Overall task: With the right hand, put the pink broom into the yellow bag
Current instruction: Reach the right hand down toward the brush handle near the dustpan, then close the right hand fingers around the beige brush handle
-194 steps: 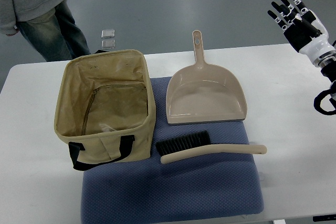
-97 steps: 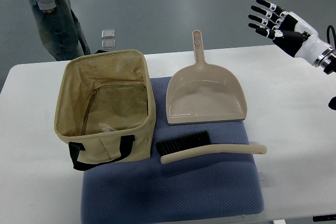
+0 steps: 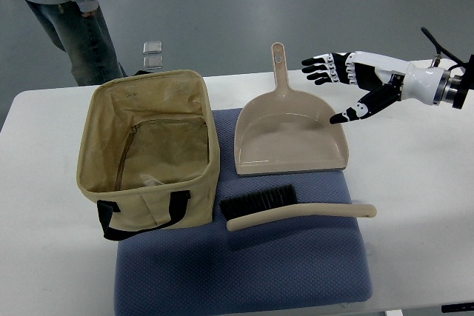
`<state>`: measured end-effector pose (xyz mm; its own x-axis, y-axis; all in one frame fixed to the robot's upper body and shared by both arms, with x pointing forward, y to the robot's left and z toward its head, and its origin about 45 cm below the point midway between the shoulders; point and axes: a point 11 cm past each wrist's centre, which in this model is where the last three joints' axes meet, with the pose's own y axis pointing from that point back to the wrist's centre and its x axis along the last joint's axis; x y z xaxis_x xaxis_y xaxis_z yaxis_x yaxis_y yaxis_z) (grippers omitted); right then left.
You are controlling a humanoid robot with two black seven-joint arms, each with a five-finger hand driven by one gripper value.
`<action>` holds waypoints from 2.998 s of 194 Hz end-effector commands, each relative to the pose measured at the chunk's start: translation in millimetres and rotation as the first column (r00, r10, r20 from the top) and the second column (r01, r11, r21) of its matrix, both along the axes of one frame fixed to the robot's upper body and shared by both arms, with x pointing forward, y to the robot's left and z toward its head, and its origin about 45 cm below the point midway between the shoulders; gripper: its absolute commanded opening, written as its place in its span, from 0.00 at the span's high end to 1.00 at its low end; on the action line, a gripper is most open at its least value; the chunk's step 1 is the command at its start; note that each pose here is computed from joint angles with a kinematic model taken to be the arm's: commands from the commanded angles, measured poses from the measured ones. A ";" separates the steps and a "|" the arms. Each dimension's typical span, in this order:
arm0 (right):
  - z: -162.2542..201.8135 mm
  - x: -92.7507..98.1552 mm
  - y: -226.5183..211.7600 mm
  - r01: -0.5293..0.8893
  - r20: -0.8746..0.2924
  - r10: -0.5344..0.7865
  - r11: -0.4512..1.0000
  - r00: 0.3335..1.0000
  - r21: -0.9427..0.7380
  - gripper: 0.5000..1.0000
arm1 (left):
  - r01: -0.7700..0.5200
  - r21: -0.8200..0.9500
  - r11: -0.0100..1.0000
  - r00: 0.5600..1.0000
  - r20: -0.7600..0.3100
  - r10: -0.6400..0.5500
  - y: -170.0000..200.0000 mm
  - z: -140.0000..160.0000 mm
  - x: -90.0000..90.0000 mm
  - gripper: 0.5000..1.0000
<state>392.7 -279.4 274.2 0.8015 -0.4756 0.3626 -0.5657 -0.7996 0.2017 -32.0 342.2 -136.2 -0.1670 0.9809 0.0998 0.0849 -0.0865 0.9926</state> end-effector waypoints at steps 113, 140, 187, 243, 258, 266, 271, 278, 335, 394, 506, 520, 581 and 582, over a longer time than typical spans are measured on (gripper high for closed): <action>-50.9 -71.4 17.2 -0.045 0.333 0.201 0.906 0.921 -0.422 0.18 | 0.000 0.000 1.000 1.000 0.000 0.000 0.0 0.0 0.0 0.00; -62.4 -90.0 18.9 -0.052 0.361 0.244 0.882 0.900 -0.468 0.19 | 0.000 0.000 1.000 1.000 0.000 0.000 0.0 0.0 0.0 0.00; -81.9 -112.5 16.2 -0.021 0.358 0.240 0.855 0.902 -0.518 0.20 | 0.000 -0.001 1.000 1.000 0.000 0.000 -0.5 -0.1 0.0 0.00; -95.5 -113.0 17.3 0.018 0.323 0.194 0.833 0.926 -0.553 0.36 | 0.000 0.000 1.000 1.000 0.000 0.000 0.0 0.0 0.0 0.00; -99.9 -114.8 16.8 0.020 0.308 0.187 0.826 0.933 -0.564 0.40 | 0.000 0.000 1.000 1.000 0.000 0.000 0.0 0.0 0.0 0.00; -102.5 -117.1 17.0 0.017 0.299 0.186 0.824 0.936 -0.566 0.41 | 0.000 0.000 1.000 1.000 0.000 0.000 0.0 0.0 0.0 0.00; -103.4 -117.8 16.7 0.016 0.296 0.186 0.823 0.937 -0.567 0.41 | 0.000 0.000 1.000 1.000 0.000 0.000 0.0 0.0 0.0 0.00; -104.9 -119.5 19.3 0.009 0.291 0.189 0.826 0.938 -0.563 0.41 | 0.000 0.000 1.000 1.000 -0.002 0.000 0.0 0.0 -0.2 0.00; -110.6 -123.5 30.3 -0.003 0.275 0.189 0.830 0.943 -0.558 0.41 | 0.000 0.000 1.000 1.000 0.000 0.000 0.0 0.0 0.0 0.00; -117.3 -124.1 29.4 0.028 0.282 0.164 0.821 0.945 -0.570 0.56 | 0.000 0.000 1.000 1.000 0.000 0.000 0.0 0.0 0.0 0.00; -121.9 -123.3 30.3 0.037 0.303 0.177 0.810 0.936 -0.586 0.93 | 0.000 0.000 1.000 1.000 0.000 0.000 0.0 0.0 0.0 0.00; -125.1 -126.7 30.4 0.024 0.301 0.196 0.802 0.933 -0.597 0.93 | 0.000 0.000 1.000 1.000 0.000 0.000 0.0 0.0 0.0 0.00; -122.5 -122.3 27.6 0.046 0.333 0.198 0.798 0.922 -0.601 1.00 | 0.000 0.000 1.000 1.000 0.000 0.000 0.0 0.0 0.0 0.00; -122.0 -121.5 26.7 0.049 0.336 0.196 0.797 0.921 -0.602 1.00 | 0.000 0.000 1.000 1.000 0.000 0.000 0.0 0.0 0.0 0.00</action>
